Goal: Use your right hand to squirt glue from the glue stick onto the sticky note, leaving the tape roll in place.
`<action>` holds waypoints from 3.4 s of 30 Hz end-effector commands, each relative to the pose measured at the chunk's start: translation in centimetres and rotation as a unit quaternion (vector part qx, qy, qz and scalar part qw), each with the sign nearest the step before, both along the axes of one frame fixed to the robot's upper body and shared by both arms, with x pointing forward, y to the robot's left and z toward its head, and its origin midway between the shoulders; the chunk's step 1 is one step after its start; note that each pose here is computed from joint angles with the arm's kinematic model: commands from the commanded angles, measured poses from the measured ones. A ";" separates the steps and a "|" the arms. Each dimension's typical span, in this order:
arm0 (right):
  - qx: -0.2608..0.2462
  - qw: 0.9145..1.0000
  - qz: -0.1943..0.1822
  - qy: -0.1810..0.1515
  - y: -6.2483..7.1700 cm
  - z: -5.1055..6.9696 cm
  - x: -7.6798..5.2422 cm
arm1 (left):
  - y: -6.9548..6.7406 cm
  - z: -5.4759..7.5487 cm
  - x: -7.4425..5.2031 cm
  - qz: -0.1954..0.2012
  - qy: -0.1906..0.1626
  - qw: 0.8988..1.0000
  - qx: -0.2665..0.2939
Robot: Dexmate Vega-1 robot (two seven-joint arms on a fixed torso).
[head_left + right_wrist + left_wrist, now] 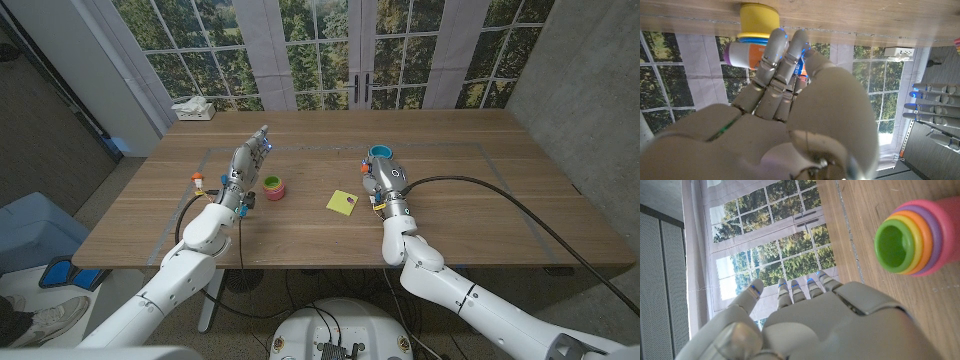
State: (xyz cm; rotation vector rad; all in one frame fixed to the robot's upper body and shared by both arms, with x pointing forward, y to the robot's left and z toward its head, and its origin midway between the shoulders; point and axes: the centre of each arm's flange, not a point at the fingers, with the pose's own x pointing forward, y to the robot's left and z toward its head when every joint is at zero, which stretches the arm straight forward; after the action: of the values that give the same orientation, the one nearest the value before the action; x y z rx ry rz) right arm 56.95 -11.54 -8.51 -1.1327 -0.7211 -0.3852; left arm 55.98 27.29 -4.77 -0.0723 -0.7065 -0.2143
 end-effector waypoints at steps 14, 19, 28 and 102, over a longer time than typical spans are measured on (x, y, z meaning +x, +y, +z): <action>-0.066 0.992 -0.066 0.081 1.3 0.1 1.8 | 0.7 0.3 0.4 -0.005 -0.004 1.000 -0.005; -0.083 0.989 -0.086 0.090 1.5 0.0 2.5 | 0.9 0.5 0.6 -0.008 -0.004 1.000 -0.007; -0.090 0.985 -0.102 0.102 1.8 0.2 3.4 | 1.2 0.7 1.2 -0.008 -0.005 1.000 -0.007; 0.181 0.980 0.083 -0.026 -3.3 1.9 -1.5 | 1.6 1.4 1.4 -0.014 -0.009 1.000 0.008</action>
State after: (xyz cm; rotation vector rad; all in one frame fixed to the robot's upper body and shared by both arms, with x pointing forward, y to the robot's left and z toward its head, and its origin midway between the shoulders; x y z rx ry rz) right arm 55.39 -13.29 -6.20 -0.9374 -0.7701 -0.4478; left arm 58.01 28.79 -2.98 -0.0693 -0.7297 -0.2511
